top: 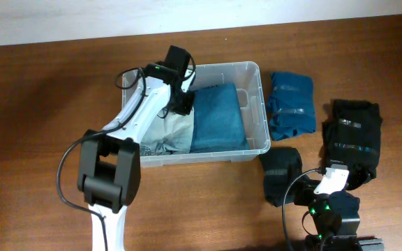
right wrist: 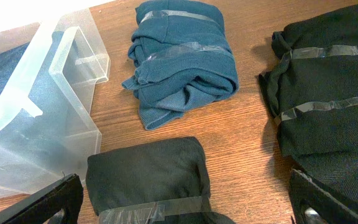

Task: Pack container
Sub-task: 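Press the light-blue jeans down beside the dark jeans, then release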

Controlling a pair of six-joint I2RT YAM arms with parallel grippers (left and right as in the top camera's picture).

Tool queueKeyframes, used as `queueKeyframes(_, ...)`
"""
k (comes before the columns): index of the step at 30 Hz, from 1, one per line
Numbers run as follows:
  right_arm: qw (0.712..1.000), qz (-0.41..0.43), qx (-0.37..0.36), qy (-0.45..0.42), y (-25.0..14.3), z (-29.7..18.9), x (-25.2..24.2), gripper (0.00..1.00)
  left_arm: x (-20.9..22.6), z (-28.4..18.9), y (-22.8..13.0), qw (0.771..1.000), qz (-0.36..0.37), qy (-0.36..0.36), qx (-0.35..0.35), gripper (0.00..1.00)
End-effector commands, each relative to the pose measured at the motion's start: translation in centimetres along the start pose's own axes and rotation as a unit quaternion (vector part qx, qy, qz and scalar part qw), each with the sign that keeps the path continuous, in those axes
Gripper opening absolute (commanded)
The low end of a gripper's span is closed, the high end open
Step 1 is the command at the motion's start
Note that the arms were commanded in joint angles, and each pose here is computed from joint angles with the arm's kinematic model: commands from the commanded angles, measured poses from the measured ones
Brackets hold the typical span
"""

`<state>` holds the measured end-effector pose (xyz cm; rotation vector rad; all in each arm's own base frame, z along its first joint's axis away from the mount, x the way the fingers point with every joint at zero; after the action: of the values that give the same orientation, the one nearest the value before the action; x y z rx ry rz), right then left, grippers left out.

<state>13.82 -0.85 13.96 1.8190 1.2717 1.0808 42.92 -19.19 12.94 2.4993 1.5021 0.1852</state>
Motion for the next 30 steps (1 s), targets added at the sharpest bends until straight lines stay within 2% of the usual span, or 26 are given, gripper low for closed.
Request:
queueKeyframes(1, 1.0, -0.003, -0.001, 0.002, -0.2, 0.1, 0.0, 0.99, -0.2, -0.9, -0.1, 1.0, 0.009, -0.008, 0.008, 0.31)
queueKeyframes(7, 1.0, -0.003, -0.001, 0.002, -0.2, 0.1, 0.0, 0.98, -0.3, -9.6, 1.3, 1.0, 0.011, -0.006, -0.023, 0.31)
queueKeyframes(10, 1.0, -0.003, -0.001, 0.002, -0.2, 0.1, 0.0, 0.98, -0.4, -14.5, 0.9, 0.999, 0.011, -0.003, -0.031, 0.31)
queueKeyframes(14, 1.0, -0.003, -0.001, 0.002, -0.2, 0.1, 0.0, 0.98, -0.6, -18.2, -0.7, 1.0, 0.01, -0.005, -0.013, 0.32)
queueKeyframes(16, 1.0, -0.003, -0.001, 0.002, -0.2, 0.1, 0.0, 0.98, -0.7, -18.2, -1.7, 1.0, 0.009, -0.008, 0.02, 0.32)
queueKeyframes(17, 1.0, -0.003, -0.001, 0.002, -0.2, 0.1, 0.0, 0.98, -0.8, -18.0, -2.9, 0.998, 0.008, -0.012, 0.059, 0.32)
queueKeyframes(21, 1.0, -0.003, -0.001, 0.002, -0.2, 0.1, 0.0, 0.98, -1.3, -16.2, -3.9, 0.995, 0.008, -0.027, 0.1, 0.31)
queueKeyframes(27, 1.0, -0.003, -0.001, 0.002, -0.2, 0.1, 0.0, 0.98, -2.1, -11.5, -6.7, 0.98, 0.009, -0.045, 0.195, 0.32)
queueKeyframes(30, 1.0, -0.003, -0.001, 0.002, -0.2, 0.1, 0.0, 0.98, -2.1, -8.8, -7.9, 0.974, 0.007, -0.047, 0.221, 0.31)
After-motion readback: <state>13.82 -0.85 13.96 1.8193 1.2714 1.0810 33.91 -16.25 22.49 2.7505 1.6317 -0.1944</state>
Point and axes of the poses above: each gripper's point midway between its finger pads, its own z axis out along the fingers, its own x axis along the line the jaws close on, y = z × x, the point moved 8 cm from there along -z, back along the fingers, and after that the axes turned 5 degrees about z, right-handed, at the moved point
